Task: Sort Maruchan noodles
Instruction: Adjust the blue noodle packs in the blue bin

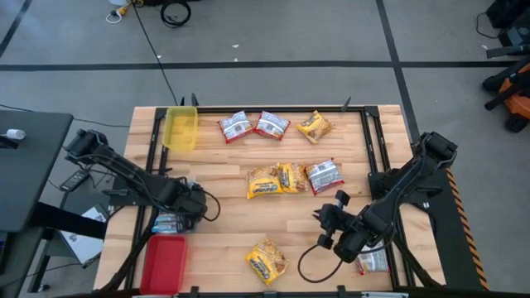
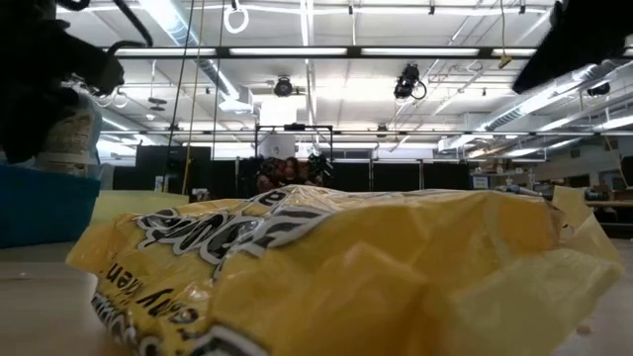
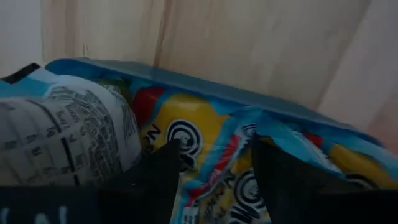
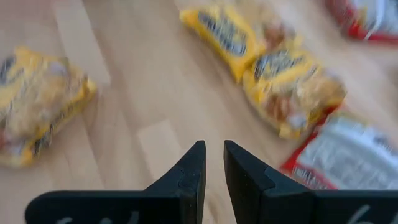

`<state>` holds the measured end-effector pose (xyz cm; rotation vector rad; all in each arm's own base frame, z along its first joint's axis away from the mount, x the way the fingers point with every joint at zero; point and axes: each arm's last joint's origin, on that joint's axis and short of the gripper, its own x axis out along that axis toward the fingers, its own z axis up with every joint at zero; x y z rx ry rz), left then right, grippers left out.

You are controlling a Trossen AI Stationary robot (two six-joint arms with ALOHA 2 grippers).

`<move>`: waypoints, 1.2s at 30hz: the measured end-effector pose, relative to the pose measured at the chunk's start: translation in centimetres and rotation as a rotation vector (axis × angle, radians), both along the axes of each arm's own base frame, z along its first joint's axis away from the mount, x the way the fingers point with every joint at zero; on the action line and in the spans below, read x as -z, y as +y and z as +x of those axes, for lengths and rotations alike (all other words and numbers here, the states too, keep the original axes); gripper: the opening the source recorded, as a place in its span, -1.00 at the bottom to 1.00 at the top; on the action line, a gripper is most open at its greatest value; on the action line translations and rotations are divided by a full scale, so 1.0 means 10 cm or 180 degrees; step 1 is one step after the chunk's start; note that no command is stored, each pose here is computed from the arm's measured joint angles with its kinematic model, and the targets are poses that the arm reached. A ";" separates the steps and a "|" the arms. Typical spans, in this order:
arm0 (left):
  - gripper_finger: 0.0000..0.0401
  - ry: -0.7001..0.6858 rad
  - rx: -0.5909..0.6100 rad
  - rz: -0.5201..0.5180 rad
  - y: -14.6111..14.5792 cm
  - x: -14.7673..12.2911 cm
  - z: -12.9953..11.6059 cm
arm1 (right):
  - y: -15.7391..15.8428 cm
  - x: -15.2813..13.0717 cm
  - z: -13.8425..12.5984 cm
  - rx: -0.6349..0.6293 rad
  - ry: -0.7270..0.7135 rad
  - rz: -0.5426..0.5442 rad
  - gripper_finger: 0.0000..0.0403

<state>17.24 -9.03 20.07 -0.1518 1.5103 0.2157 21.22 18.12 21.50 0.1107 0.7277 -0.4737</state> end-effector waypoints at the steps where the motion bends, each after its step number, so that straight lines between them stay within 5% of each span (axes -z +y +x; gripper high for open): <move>1: 0.01 0.0020 0.0014 0.0026 0.00 0.02 0.00 | 0.01 0.01 0.02 -0.0010 -0.0118 -0.0051 -0.69; 8: 0.01 -0.0014 0.0059 0.0185 -0.01 0.06 0.03 | 0.05 0.12 0.17 -0.0305 -0.0716 -0.0204 -0.69; 16: 0.00 -0.0089 0.0010 0.0220 -0.01 0.06 0.04 | -0.05 0.24 0.34 -0.1045 -0.1374 0.0106 -0.69; 20: -0.23 -0.0052 0.0082 0.0118 -0.02 0.06 0.05 | -0.13 0.27 0.36 -0.1252 -0.1588 0.0107 -0.69; 26: -0.92 0.0146 0.0204 -0.0262 -0.02 0.06 0.05 | -0.19 0.27 0.41 -0.1325 -0.1577 0.0103 -0.69; 36: -0.98 0.0471 0.0631 -0.0520 0.10 -0.17 0.07 | -0.19 0.27 0.41 -0.1311 -0.1590 0.0220 -0.69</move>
